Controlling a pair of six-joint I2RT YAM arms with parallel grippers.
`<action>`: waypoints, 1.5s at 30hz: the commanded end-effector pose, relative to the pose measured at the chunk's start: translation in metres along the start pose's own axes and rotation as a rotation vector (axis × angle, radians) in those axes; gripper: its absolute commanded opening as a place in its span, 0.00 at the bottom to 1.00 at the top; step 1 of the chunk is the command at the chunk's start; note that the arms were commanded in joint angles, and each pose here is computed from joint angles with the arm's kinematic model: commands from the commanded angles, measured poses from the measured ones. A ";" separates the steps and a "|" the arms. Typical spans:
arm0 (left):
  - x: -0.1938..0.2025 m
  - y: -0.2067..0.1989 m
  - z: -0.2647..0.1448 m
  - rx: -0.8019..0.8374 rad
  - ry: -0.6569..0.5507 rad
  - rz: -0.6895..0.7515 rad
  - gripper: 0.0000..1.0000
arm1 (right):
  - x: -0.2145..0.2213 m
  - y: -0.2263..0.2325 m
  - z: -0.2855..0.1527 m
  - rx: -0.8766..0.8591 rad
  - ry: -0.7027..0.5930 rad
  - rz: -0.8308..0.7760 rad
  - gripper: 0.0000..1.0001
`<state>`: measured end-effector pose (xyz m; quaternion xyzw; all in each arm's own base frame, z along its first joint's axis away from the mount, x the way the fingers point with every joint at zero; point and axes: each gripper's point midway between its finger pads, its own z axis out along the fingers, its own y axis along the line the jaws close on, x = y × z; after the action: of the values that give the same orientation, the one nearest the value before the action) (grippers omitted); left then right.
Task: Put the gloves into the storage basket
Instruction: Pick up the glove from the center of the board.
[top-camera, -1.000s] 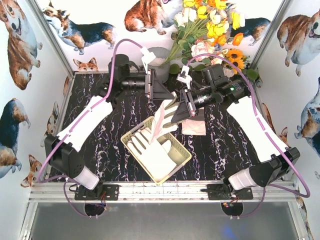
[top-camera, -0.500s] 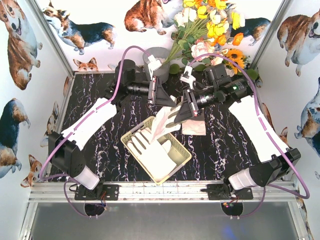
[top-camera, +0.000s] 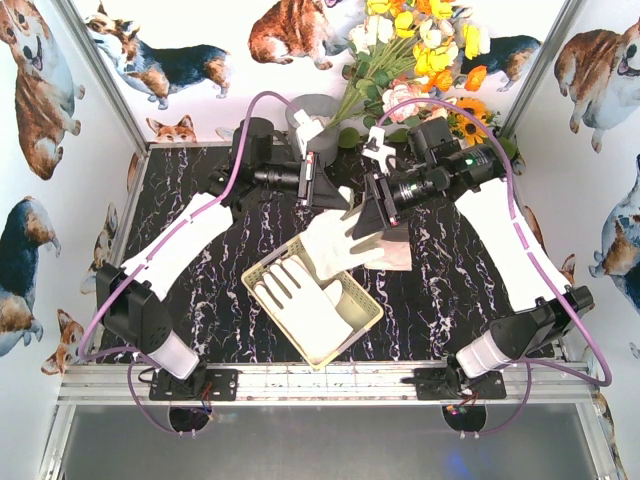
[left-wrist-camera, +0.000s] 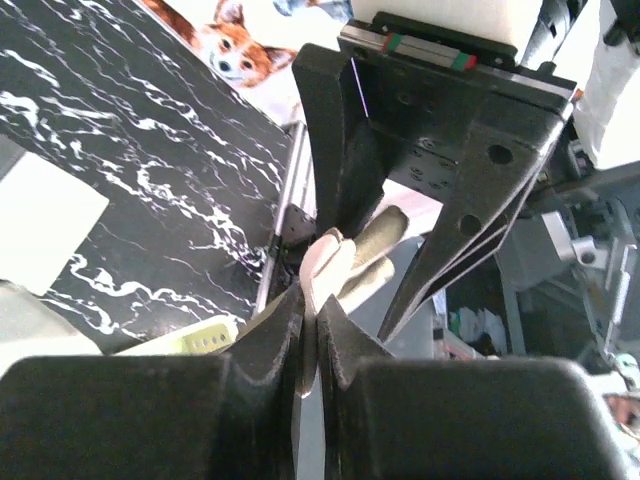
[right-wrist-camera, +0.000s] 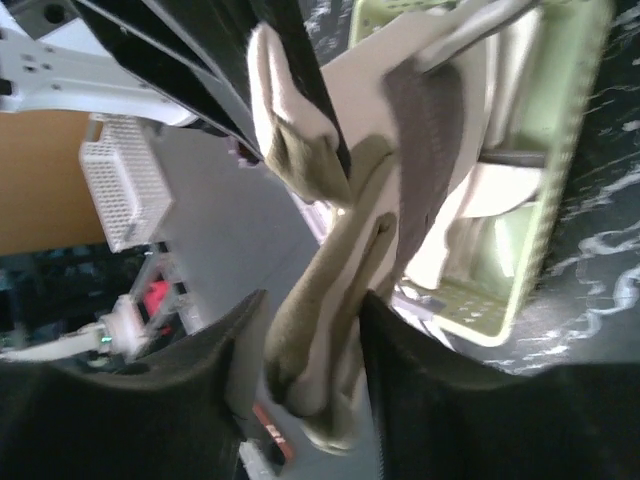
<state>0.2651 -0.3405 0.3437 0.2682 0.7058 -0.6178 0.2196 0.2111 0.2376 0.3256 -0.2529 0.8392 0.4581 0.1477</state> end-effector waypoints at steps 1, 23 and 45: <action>-0.033 -0.007 -0.003 -0.062 -0.133 0.054 0.00 | -0.032 0.001 -0.020 0.082 -0.176 -0.094 0.56; -0.137 -0.083 -0.045 -0.034 -0.541 0.070 0.00 | -0.104 -0.007 -0.075 -0.051 -0.780 -0.147 0.96; -0.173 -0.075 -0.059 -0.114 -0.800 -0.014 0.00 | -0.126 0.015 -0.048 -0.093 -0.881 -0.220 0.95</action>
<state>0.3535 -0.3110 0.4970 -0.0026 0.6285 -0.6219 0.4671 0.2974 0.2387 0.4030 -0.1214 0.6725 0.5592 0.4693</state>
